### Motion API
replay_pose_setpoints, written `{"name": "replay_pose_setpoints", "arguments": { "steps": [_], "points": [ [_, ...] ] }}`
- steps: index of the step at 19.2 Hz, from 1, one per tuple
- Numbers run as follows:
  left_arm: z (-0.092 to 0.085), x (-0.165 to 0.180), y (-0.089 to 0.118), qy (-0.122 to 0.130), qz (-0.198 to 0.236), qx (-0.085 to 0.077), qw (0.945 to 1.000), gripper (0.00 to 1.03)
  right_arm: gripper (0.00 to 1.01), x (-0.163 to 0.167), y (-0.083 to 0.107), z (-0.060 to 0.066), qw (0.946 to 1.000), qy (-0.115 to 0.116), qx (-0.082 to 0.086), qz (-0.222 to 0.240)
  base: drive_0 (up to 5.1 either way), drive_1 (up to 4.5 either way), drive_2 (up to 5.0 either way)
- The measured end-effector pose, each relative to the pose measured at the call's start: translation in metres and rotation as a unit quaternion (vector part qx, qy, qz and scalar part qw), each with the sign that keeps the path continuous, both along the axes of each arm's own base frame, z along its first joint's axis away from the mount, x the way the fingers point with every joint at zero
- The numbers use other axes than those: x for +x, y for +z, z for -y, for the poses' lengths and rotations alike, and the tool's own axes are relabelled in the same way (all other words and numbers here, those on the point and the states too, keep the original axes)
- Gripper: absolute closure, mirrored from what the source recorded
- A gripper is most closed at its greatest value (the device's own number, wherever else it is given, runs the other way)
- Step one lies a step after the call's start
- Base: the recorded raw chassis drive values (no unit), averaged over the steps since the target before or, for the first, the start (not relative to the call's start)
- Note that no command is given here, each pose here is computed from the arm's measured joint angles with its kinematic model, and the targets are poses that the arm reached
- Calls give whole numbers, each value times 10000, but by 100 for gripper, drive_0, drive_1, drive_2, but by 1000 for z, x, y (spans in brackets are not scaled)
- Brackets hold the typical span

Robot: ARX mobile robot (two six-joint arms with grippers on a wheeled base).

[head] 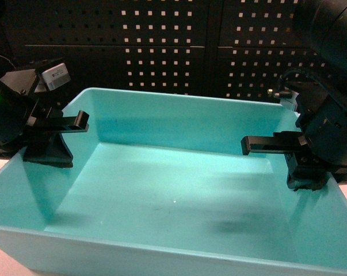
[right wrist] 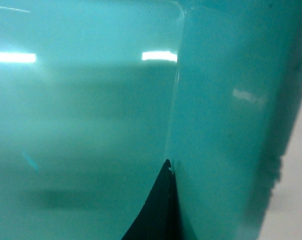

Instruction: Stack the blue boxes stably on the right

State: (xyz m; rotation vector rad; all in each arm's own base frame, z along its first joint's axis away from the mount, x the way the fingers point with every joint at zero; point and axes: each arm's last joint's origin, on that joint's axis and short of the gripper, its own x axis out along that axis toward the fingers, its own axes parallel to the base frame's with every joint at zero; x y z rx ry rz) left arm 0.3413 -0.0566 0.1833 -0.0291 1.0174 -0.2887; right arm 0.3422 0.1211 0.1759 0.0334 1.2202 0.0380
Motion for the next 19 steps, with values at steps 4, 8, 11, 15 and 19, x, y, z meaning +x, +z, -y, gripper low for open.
{"name": "replay_pose_setpoints", "arguments": {
  "steps": [4, 8, 11, 15, 19],
  "points": [
    [2, 0, 2, 6, -22, -39, 10000, 101, 99, 3, 4, -1, 9999, -11, -42, 110, 0, 0, 0],
    [12, 6, 28, 242, -116, -257, 9993, 101, 99, 24, 41, -4, 9968, 56, -267, 754, 0, 0, 0],
    [17, 1, 56, 399, -135, -503, 9978, 101, 99, 38, 76, 0, 9922, 135, -286, 1206, 0, 0, 0],
    [19, 2, 82, 537, -242, -647, 9962, 101, 99, 37, 106, 4, 9881, 159, -193, 1518, 0, 0, 0],
    [19, 5, 109, 531, -51, -763, 9957, 101, 99, 24, 135, 7, 9828, 32, -81, 1847, 0, 0, 0]
  ]
}}
